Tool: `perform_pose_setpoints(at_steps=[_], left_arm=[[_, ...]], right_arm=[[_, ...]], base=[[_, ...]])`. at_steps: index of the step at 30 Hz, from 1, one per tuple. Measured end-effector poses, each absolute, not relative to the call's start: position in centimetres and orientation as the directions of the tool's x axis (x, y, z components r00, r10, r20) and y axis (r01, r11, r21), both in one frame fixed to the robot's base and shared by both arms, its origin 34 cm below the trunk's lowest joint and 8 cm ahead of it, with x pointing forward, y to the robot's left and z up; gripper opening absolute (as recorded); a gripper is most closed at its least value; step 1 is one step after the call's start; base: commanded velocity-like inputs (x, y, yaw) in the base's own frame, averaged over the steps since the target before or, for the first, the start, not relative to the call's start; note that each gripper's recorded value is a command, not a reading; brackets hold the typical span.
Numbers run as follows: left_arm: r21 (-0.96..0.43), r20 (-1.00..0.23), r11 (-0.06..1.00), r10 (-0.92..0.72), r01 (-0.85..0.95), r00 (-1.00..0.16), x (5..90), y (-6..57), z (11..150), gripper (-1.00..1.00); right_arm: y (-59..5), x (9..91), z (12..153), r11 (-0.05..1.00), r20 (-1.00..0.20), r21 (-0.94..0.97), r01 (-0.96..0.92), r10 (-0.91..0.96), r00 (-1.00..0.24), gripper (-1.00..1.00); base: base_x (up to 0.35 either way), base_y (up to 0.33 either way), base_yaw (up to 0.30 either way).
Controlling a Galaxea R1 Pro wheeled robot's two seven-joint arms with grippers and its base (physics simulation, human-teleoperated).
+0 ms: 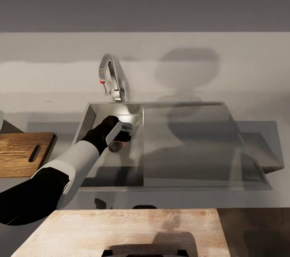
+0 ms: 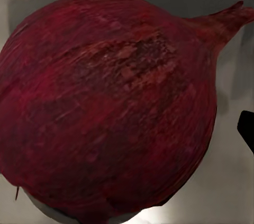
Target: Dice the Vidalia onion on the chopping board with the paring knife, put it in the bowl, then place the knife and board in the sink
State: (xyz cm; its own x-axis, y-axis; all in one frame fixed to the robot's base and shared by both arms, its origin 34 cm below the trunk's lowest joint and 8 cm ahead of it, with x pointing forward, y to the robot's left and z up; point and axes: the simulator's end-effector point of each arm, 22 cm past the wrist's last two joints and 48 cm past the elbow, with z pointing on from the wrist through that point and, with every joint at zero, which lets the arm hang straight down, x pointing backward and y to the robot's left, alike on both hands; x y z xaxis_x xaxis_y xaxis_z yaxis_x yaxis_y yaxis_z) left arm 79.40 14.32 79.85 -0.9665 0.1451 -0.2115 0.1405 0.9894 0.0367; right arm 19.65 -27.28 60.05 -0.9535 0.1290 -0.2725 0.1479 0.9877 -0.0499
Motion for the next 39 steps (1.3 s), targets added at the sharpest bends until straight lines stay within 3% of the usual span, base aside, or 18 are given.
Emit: perform_pose_setpoints(at_steps=[39], left_arm=[[0.040, -0.217, 0.989, 0.147, 0.142, -0.965, 79.6, 14.3, 80.1, -1.00]], right_arm=[[-28.5, 19.9, 60.1, 0.988, -0.279, -0.064, 0.140, 0.117, -0.953, 1.00]], base=[[-0.019, 0.000, 0.000]])
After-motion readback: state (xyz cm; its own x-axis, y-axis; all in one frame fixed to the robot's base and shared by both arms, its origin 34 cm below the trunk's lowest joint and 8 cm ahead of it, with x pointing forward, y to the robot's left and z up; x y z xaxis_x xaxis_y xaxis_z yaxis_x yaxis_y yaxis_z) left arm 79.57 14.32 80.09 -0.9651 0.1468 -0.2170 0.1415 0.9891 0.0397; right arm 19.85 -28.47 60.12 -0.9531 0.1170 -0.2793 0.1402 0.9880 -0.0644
